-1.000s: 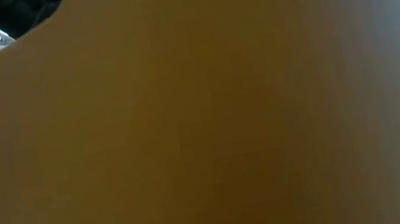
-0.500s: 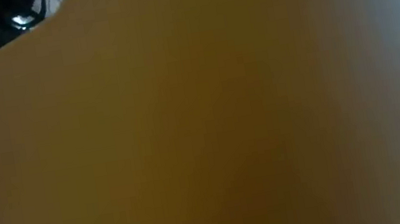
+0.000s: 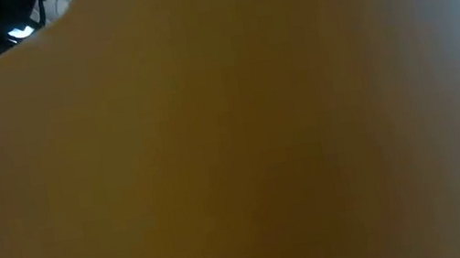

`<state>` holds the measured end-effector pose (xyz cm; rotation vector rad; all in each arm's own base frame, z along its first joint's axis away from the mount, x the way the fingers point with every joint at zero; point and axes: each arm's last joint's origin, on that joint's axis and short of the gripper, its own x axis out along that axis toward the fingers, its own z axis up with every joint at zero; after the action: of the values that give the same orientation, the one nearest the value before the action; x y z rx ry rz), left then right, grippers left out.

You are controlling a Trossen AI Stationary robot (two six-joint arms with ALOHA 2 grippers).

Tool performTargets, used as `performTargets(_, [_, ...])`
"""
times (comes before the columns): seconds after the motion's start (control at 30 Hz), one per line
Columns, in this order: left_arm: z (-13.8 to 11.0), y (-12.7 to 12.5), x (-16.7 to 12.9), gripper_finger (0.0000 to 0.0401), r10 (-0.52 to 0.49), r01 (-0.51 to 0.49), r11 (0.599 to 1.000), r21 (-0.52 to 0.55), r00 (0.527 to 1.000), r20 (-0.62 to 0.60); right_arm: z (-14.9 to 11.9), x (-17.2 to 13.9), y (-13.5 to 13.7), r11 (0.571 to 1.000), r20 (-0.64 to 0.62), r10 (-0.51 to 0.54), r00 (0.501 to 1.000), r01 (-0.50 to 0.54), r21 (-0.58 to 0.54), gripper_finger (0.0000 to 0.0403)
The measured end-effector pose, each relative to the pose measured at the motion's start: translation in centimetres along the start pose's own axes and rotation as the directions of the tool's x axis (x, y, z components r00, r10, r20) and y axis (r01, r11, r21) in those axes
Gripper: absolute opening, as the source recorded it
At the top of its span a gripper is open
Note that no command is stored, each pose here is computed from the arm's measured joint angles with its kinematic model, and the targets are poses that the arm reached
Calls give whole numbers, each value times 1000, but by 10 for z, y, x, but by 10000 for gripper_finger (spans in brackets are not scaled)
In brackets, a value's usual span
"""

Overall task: Sort Maruchan noodles
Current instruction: Put the green noodle pack into the white bin

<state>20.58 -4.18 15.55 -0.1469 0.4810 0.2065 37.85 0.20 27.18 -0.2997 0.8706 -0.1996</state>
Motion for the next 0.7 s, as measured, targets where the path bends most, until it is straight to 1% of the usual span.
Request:
performTargets(0.1, [0, 0, 0, 103, 2, -2, 1000, -25, 1000, 0, 2, 10, 13, 997, -41, -52, 998, 49, -66, 28])
performTargets(0.2, [0, 0, 0, 103, 2, -2, 999, -35, 1000, -2, 0, 16, 22, 995, -65, -51, 997, 45, -95, 28])
performTargets(0.43, [1, 0, 0, 103, 17, -16, 999, -42, 1000, 20, -8, 23, 30, 996, -108, -46, 993, 38, -75, 28])
performTargets(0.5, [2, 0, 0, 103, 23, -22, 999, -43, 999, 24, -10, 28, 32, 997, -116, -48, 992, 41, -65, 28])
performTargets(0.7, [3, 1, 0, 103, 44, -43, 998, -46, 998, 37, -19, 45, 39, 996, -162, -44, 986, 32, -80, 28])
